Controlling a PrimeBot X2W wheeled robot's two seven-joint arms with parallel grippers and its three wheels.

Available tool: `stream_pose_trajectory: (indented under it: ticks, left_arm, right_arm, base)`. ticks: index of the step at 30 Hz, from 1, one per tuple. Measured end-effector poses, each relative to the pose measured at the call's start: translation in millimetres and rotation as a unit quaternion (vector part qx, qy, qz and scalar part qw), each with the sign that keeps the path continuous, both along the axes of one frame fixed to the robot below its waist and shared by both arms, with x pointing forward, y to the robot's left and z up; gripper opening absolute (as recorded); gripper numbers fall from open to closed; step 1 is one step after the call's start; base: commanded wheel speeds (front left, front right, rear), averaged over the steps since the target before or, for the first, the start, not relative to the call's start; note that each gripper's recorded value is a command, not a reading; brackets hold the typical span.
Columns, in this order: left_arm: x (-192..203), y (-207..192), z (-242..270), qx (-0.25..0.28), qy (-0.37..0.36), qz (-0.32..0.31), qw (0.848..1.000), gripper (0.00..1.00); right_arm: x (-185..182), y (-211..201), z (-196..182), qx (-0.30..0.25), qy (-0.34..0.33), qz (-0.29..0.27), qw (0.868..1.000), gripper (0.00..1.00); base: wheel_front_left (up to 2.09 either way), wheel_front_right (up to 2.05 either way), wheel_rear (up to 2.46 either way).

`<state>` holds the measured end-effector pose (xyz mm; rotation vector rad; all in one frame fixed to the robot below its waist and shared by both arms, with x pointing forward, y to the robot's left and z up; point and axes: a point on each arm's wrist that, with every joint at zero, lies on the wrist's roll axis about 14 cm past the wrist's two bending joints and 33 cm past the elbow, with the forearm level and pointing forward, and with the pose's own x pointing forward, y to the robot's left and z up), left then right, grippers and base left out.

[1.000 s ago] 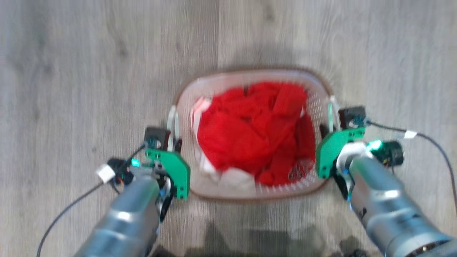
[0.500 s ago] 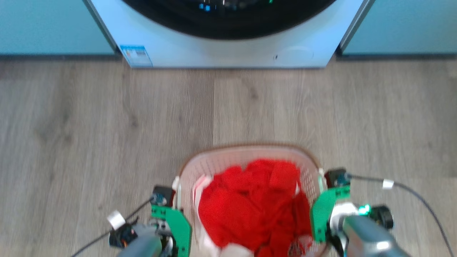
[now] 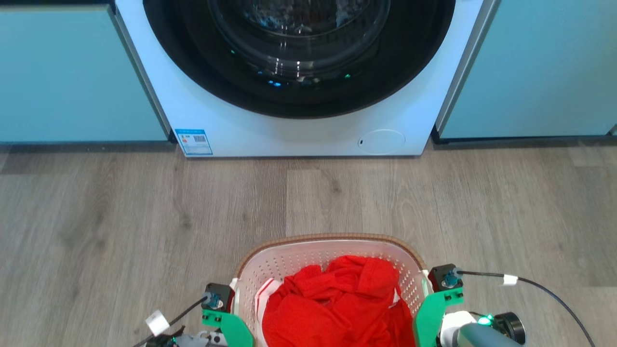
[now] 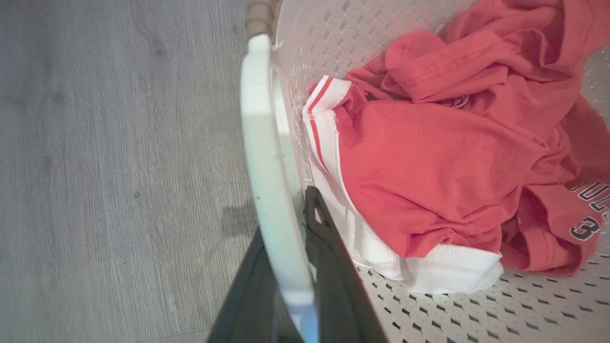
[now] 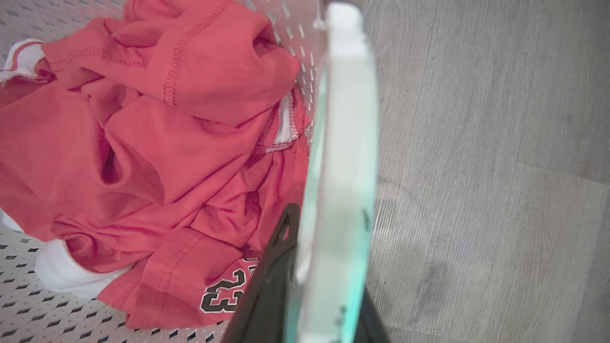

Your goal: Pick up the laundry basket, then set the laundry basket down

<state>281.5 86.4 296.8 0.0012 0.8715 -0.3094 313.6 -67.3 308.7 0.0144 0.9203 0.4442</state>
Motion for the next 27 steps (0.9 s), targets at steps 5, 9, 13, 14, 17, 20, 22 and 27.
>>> stream_pose_trajectory:
  ticks: [5, 9, 13, 14, 17, 20, 22, 27]
  left_arm:
    - [-0.7, 0.2, 4.3, 0.001, -0.008, -0.002, 1.0, 0.0]
    - [-1.7, 0.3, 5.4, 0.003, -0.011, -0.005, 1.0, 0.0]
    - [-2.7, 0.7, 4.7, 0.004, -0.009, -0.005, 1.0, 0.0]
    - [-3.1, 0.5, 4.4, 0.005, -0.009, -0.006, 1.0, 0.0]
    - [-4.3, 0.4, 3.0, 0.005, -0.005, -0.007, 1.0, 0.0]
    - [-5.1, 0.6, 1.7, 0.005, -0.002, -0.006, 1.0, 0.0]
    - [-5.6, 0.4, 0.6, 0.006, 0.0, -0.008, 1.0, 0.0]
    - [-7.4, 0.0, -4.3, 0.004, 0.009, -0.006, 1.0, 0.0]
  right_arm:
    - [-2.7, 0.5, 4.0, 0.0, -0.005, 0.002, 1.0, 0.0]
    - [-3.6, 0.6, 5.2, -0.002, -0.007, 0.004, 1.0, 0.0]
    - [-4.9, 1.0, 5.2, -0.002, -0.006, 0.005, 1.0, 0.0]
    - [-5.2, 1.1, 5.0, -0.001, -0.006, 0.005, 1.0, 0.0]
    - [-6.3, 0.9, 3.7, -0.001, -0.003, 0.005, 1.0, 0.0]
    - [-7.4, 1.0, 2.3, -0.001, 0.0, 0.005, 1.0, 0.0]
    - [-8.1, 0.9, 1.0, -0.001, 0.002, 0.005, 1.0, 0.0]
    - [-9.2, 0.0, -4.5, -0.006, 0.012, 0.01, 1.0, 0.0]
  base:
    - [0.0, 0.0, 0.0]
    - [0.0, 0.0, 0.0]
    - [0.0, 0.0, 0.0]
    - [0.0, 0.0, 0.0]
    - [0.0, 0.0, 0.0]
    - [0.0, 0.0, 0.0]
    - [0.0, 0.0, 0.0]
    - [0.0, 0.0, 0.0]
